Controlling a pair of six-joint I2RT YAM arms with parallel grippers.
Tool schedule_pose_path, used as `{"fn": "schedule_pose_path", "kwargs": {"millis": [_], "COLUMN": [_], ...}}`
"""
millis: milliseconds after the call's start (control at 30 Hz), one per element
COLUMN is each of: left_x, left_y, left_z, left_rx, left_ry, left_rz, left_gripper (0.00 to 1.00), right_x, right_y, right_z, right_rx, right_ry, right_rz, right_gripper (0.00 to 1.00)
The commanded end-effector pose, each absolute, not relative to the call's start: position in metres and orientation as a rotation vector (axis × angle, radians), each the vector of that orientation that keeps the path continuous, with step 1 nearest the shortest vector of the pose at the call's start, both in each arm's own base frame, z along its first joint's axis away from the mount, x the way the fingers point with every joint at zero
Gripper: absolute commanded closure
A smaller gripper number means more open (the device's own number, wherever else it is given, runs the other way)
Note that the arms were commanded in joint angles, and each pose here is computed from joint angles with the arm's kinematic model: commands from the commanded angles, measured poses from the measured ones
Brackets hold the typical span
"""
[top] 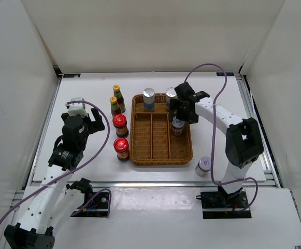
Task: Organize the condiment bottles
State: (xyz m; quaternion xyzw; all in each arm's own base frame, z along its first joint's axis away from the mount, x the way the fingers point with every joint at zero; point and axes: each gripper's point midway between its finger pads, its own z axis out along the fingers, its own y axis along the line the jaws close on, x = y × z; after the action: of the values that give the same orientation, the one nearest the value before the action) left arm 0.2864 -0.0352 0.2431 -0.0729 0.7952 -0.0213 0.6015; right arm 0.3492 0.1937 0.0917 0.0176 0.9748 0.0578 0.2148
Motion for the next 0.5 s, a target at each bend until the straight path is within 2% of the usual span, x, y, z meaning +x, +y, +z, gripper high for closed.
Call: {"fn": "schedule_pose_path", "kwargs": {"millis": [0, 233, 367, 467], "left_x": [0.285, 0.285, 0.285, 0.284], "left_y": [-0.035, -0.035, -0.037, -0.036], "left_z": [0.259, 0.259, 0.259, 0.261], "left_rx": [-0.179, -0.179, -0.181, -0.183], "left_ry": [1.804, 1.804, 1.805, 1.796], "left_rz": [-0.058, -0.058, -0.073, -0.076], "left_gripper": [0.0, 0.0, 0.0, 0.0], "right_x": [0.361, 0.307, 0.247, 0.209], "right_y": [0.186, 0.132, 0.103, 0.089], "right_z": [0.132, 0.177, 0.17, 0.145], "right_rx": [0.039, 0.054, 0.192, 0.366], "right_ry": [2.624, 2.565, 2.627, 2.701], "right_rz": [0.152, 0.027, 0.04, 0.094], "right_gripper": [0.0, 0.0, 0.0, 0.0]}}
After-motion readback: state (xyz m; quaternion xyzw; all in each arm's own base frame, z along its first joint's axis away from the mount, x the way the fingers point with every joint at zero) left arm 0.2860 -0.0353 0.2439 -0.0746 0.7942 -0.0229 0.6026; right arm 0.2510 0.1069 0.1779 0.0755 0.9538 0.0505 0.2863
